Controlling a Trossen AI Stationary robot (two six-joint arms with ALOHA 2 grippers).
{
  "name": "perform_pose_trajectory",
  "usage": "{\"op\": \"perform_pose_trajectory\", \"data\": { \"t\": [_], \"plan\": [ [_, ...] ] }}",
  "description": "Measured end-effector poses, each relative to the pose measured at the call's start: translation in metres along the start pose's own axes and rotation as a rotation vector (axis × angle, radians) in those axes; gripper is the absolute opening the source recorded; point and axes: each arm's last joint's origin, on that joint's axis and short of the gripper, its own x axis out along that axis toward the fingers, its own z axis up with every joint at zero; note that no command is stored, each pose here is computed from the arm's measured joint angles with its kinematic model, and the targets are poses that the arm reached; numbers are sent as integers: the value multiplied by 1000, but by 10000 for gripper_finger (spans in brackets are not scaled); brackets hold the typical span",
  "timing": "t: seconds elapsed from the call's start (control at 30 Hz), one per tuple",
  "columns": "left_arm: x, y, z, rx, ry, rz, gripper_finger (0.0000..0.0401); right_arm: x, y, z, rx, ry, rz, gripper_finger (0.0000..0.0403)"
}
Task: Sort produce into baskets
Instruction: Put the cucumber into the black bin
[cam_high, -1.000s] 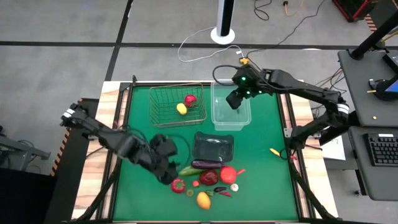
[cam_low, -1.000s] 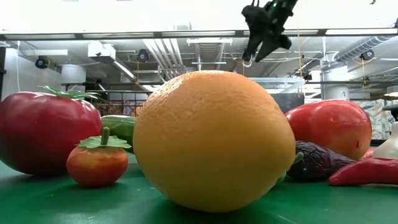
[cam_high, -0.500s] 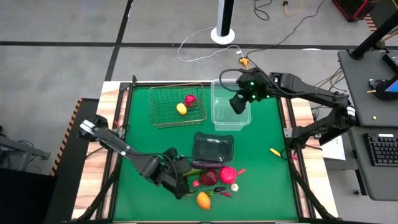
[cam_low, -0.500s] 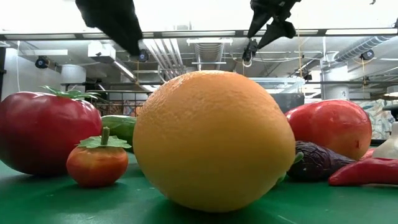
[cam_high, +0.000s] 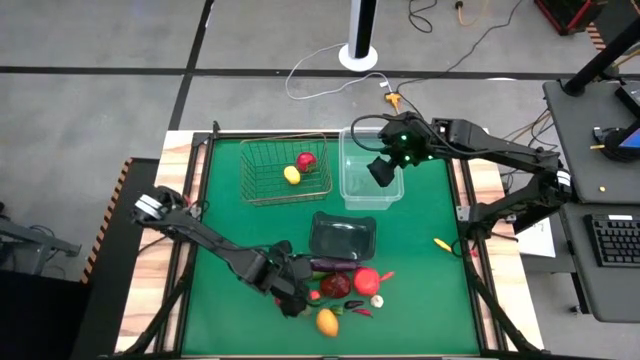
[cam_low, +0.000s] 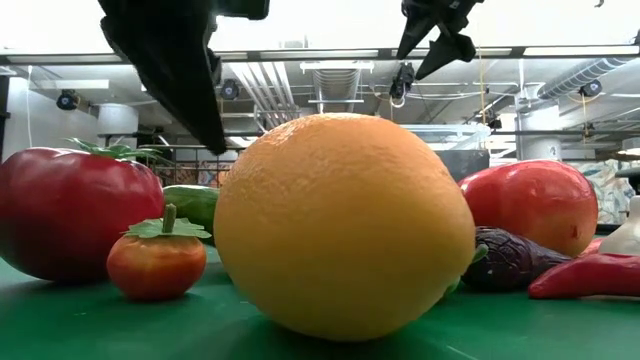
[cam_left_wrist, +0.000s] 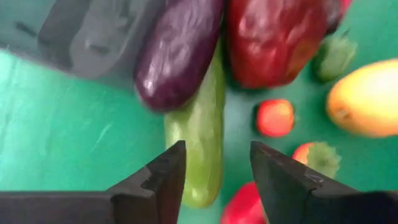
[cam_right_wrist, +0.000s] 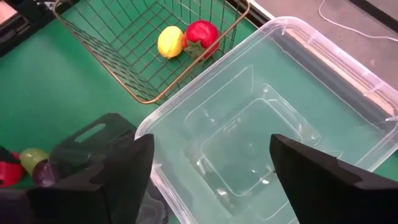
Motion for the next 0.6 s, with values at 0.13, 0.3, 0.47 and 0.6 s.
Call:
{"op": "perform_pose_trajectory", "data": {
  "t": [0.13, 0.3, 0.47, 0.6],
  "plan": [
    [-10, 10, -8, -3, -60, -57, 128, 0, -1, -2, 5, 17, -2, 319],
    [-16, 16, -12, -10, -69, -67, 124, 0, -1, -3, 14, 32, -8, 325],
    [-8, 17, -9, -47, -46, -61, 165, 0, -1, -3, 14, 32, -8, 327],
    [3, 19, -9, -68, -3, -55, 207, 0, -1, -3, 14, 30, -8, 325]
  ]
}}
